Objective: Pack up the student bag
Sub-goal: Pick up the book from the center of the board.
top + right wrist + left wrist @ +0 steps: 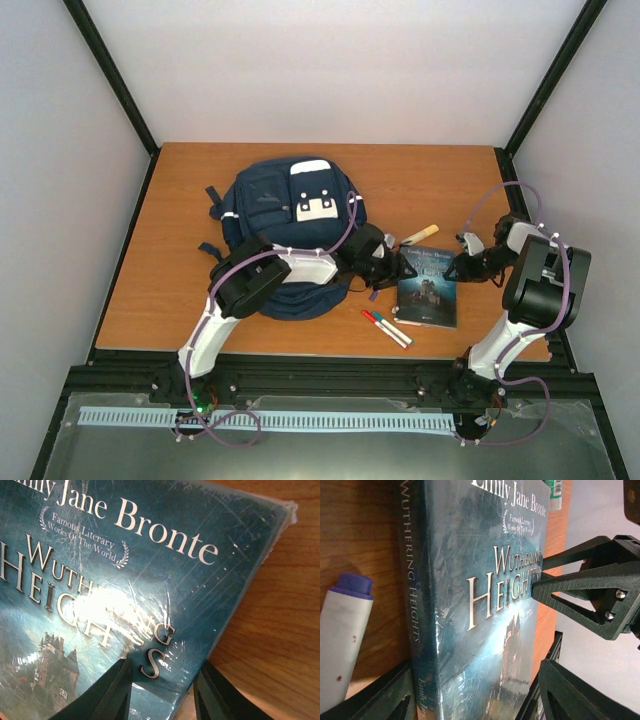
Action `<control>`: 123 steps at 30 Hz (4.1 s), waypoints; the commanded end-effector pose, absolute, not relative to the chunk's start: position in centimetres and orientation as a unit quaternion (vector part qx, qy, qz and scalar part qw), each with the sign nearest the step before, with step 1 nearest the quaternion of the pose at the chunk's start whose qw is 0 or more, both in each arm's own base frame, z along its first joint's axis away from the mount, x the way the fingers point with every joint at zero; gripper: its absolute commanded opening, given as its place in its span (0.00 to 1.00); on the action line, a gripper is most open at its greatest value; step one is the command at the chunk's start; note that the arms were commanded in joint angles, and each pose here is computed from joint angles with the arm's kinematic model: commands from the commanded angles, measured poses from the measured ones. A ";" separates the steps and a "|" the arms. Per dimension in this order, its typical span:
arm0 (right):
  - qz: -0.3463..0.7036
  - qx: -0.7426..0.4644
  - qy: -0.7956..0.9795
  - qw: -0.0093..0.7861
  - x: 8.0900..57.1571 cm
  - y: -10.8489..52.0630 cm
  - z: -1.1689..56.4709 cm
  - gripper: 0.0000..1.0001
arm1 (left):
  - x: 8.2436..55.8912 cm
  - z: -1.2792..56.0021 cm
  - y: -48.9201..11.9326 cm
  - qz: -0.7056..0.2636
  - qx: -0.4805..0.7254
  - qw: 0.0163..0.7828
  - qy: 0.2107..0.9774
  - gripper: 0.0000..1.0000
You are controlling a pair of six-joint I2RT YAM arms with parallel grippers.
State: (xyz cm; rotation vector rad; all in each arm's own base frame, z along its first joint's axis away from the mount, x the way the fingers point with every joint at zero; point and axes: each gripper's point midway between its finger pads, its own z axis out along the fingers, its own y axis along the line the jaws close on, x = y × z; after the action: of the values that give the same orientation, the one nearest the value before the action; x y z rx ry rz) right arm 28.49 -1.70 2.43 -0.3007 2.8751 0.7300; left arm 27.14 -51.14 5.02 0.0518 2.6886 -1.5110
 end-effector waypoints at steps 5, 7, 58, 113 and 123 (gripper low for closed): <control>0.277 -0.105 0.955 0.022 25.9 0.1 0.7 0.34 | 26.4 18.8 -55.1 -0.645 0.073 0.092 0.755 0.62; 0.278 -0.105 0.955 0.022 25.8 0.1 0.7 0.35 | 26.2 19.3 -55.1 -0.655 0.077 0.095 0.746 0.62; 0.334 -0.127 0.932 0.058 25.5 1.0 3.5 0.54 | 25.9 18.0 -56.3 -0.693 0.050 0.077 0.715 0.21; 0.623 -0.240 0.686 0.289 29.0 14.5 28.9 0.89 | 27.9 37.1 -32.4 -0.655 0.154 0.315 0.669 0.01; 0.654 -0.248 0.673 0.242 27.0 17.1 27.5 0.79 | 29.0 38.1 -33.1 -0.682 0.140 0.312 0.646 0.01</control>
State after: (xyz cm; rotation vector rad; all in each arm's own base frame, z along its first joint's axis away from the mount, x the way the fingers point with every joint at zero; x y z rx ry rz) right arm 28.09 16.18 26.79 -0.6680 1.9070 1.7196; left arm 28.94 -33.19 30.46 0.2600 1.9866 -1.7381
